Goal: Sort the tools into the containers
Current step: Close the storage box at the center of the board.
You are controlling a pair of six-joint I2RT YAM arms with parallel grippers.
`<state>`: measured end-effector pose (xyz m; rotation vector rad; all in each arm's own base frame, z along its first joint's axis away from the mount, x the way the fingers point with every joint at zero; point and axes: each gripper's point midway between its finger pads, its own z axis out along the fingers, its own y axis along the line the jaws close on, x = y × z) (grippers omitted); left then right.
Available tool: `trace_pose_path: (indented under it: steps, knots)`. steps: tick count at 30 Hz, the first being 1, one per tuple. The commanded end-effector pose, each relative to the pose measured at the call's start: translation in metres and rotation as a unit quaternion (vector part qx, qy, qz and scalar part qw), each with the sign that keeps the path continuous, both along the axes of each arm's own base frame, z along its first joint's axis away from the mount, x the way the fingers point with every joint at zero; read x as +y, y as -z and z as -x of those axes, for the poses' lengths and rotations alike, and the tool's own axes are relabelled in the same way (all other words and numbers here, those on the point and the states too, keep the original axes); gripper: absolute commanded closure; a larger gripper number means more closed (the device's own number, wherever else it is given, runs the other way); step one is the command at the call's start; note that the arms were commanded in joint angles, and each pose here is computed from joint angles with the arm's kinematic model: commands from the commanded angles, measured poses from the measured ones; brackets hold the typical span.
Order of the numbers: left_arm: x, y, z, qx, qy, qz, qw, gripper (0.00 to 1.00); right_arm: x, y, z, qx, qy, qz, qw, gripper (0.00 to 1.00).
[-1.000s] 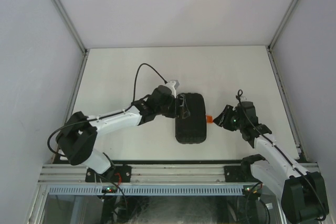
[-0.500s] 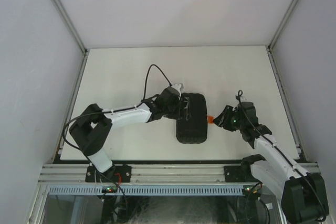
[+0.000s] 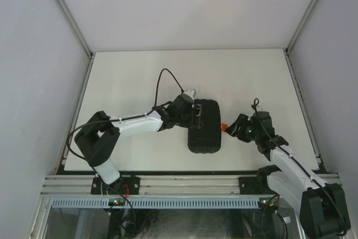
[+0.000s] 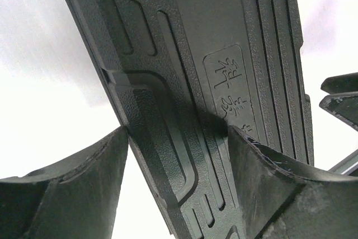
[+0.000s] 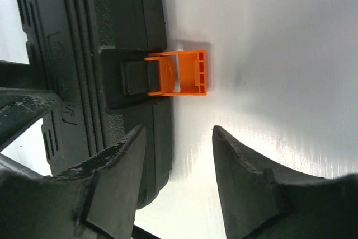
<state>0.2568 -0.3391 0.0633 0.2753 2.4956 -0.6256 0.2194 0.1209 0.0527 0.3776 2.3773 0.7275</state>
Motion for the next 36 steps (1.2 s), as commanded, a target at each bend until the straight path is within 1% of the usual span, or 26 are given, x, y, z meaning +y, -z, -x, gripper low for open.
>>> trace_pose_path:
  steps: [1,7,15,19,24,32,36]
  knots:
    - [0.057,0.066,0.030,0.051,-0.010,-0.126,0.991,0.27,0.003,-0.004,-0.012,-0.020,0.031,-0.033,0.999,0.47]
    - [0.077,0.080,0.041,0.057,-0.015,-0.148,0.987,0.28,0.007,0.004,-0.016,-0.006,0.035,-0.054,0.998,0.45]
    - [0.095,0.082,0.044,0.047,-0.017,-0.170,0.984,0.26,0.009,0.012,-0.023,0.002,0.022,-0.056,0.998,0.51]
    - [0.092,0.080,0.042,0.048,-0.010,-0.171,0.984,0.26,0.009,0.016,-0.025,0.007,0.013,-0.057,0.998,0.53]
    - [0.087,0.076,0.038,0.046,-0.008,-0.170,0.984,0.27,0.002,0.024,-0.029,0.011,0.012,-0.042,0.999,0.54]
    - [0.084,0.073,0.036,0.045,-0.006,-0.168,0.985,0.27,-0.007,0.030,-0.040,0.005,0.034,-0.022,0.999,0.56]
    - [0.082,0.072,0.036,0.047,-0.004,-0.166,0.985,0.28,-0.007,0.029,-0.045,0.000,0.033,-0.030,0.999,0.56]
